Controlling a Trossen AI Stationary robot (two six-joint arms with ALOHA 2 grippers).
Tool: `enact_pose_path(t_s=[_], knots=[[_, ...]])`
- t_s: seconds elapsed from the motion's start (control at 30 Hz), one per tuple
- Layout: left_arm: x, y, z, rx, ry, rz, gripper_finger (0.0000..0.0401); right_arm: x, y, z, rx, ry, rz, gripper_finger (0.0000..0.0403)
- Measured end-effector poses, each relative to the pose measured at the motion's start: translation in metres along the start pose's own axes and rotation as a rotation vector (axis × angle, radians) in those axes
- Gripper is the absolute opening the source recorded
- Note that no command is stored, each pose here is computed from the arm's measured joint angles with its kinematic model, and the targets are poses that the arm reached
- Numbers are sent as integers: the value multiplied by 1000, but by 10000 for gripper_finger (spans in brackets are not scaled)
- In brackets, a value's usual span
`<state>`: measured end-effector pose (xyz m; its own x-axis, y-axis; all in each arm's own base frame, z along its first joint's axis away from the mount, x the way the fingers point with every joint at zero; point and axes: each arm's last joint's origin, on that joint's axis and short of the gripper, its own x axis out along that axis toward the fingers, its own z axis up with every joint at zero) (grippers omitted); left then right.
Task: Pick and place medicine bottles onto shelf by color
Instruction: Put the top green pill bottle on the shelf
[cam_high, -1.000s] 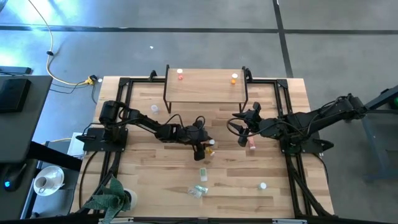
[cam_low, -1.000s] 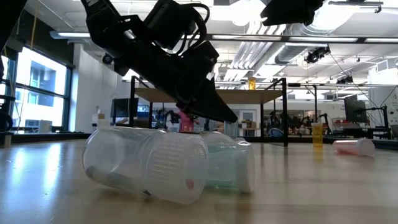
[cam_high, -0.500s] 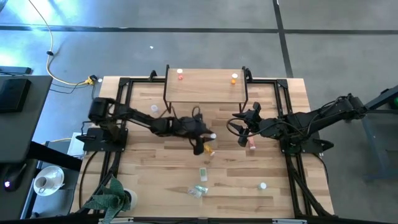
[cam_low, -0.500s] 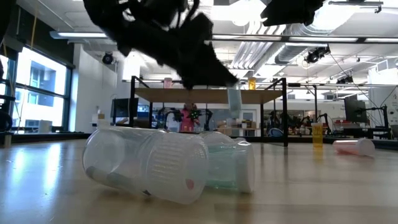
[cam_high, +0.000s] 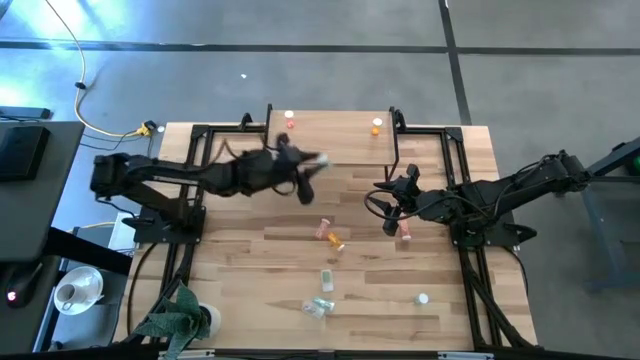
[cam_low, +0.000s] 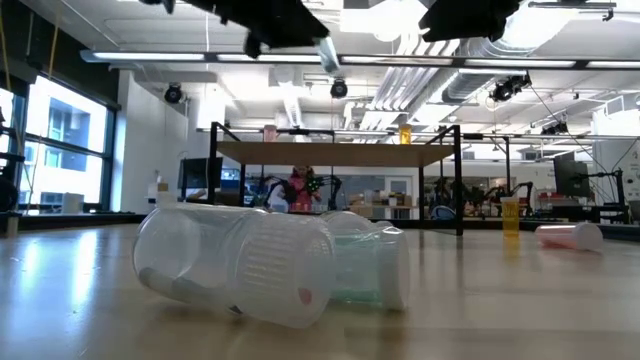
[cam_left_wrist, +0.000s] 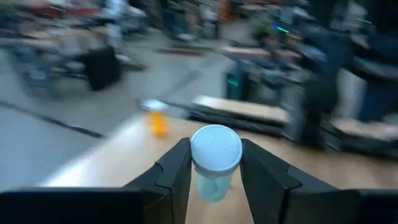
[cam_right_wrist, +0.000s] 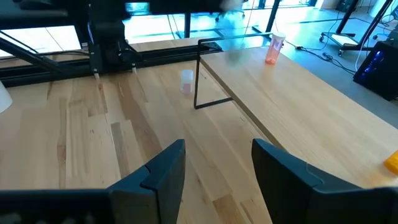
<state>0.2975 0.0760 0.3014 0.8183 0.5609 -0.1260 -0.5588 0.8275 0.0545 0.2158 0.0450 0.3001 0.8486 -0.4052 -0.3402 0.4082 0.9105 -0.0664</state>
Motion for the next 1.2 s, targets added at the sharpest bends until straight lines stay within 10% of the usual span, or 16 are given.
enact_pose_path(t_s=[0.47, 1.2], knots=[[29, 54, 55, -37, 49, 301, 113, 0, 0, 0, 1, -1, 1, 177], [93, 92, -25, -118, 337, 460, 113, 0, 0, 0, -3, 2, 0, 177]])
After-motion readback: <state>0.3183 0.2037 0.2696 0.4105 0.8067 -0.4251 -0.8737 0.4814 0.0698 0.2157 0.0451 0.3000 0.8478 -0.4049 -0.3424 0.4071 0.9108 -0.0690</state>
